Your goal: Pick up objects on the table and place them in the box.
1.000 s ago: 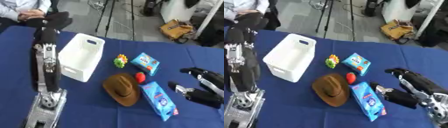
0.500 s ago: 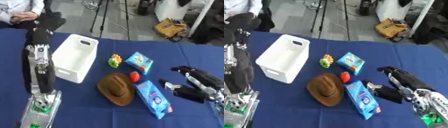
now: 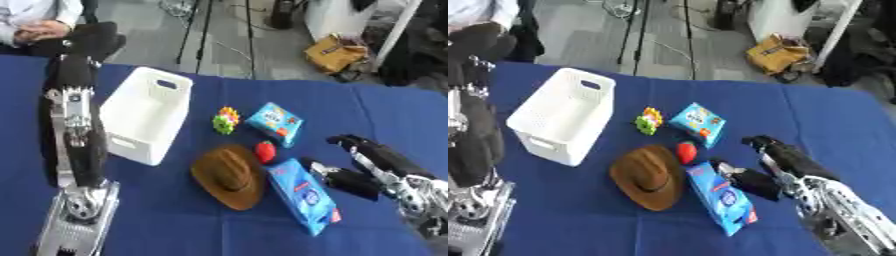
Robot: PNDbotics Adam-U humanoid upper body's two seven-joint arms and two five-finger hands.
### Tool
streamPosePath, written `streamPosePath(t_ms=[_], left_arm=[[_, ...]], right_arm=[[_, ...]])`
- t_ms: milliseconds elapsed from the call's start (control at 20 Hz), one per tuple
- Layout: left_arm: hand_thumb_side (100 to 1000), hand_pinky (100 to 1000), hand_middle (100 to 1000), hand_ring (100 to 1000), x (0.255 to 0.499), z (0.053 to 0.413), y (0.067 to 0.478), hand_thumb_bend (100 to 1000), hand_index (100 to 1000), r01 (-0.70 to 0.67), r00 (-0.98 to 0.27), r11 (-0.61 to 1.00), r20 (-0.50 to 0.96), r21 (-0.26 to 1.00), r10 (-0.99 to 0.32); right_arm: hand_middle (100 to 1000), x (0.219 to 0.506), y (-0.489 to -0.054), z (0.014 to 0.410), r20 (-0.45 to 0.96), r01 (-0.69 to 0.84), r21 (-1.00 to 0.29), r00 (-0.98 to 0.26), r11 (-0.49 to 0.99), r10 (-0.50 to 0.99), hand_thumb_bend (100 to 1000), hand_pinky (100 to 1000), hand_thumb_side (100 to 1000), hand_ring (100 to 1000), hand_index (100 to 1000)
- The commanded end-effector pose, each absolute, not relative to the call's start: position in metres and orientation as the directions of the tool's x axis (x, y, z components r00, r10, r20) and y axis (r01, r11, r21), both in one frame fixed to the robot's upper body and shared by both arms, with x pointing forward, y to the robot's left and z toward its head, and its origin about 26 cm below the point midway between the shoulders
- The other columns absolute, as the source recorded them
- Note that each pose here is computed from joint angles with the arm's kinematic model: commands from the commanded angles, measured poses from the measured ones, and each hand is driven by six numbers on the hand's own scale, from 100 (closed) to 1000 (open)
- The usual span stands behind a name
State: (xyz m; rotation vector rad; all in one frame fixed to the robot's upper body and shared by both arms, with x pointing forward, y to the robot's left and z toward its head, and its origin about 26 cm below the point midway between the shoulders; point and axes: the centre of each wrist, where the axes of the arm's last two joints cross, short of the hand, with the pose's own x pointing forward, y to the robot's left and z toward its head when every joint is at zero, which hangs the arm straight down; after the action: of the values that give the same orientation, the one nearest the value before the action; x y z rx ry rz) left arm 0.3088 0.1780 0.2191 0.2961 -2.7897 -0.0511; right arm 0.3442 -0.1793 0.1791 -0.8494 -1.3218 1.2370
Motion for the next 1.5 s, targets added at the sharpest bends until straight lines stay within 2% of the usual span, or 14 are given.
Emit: streamPosePath(t_ms=[50, 200, 950, 1500], left_arm=[[1000, 816, 727, 736, 0.305, 0.224, 0.176, 100, 739, -0.182, -0.933, 0.981, 0.303, 0.062, -0.193], [1000, 815, 727, 736, 0.305, 0.223, 0.176, 100, 739, -0.184, -0.932, 0.981, 0.305, 0.062, -0.194], [1000, 812, 729, 736, 0.304, 0.222, 0.175, 100, 737, -0.176, -0.931, 0.983, 0.314, 0.056, -0.185], [1000, 810, 729, 735, 0.304, 0.223, 0.174, 100, 737, -0.164, -0.933, 0.985, 0.315, 0.052, -0.172]], right_arm=[[959, 0.348, -0.174, 0.177, 0.220, -0.154, -0.969, -0.161, 0.195, 0.962, 486, 931, 1000, 1000, 1000], [986, 0.350, -0.169, 0.167, 0.227, -0.168, -0.965, -0.157, 0.200, 0.961, 466, 929, 1000, 1000, 1000], [1000, 0.357, -0.156, 0.137, 0.249, -0.225, -0.951, -0.140, 0.214, 0.958, 441, 930, 978, 1000, 1000], [981, 0.365, -0.157, 0.125, 0.246, -0.212, -0.954, -0.136, 0.214, 0.960, 432, 924, 966, 1000, 1000]])
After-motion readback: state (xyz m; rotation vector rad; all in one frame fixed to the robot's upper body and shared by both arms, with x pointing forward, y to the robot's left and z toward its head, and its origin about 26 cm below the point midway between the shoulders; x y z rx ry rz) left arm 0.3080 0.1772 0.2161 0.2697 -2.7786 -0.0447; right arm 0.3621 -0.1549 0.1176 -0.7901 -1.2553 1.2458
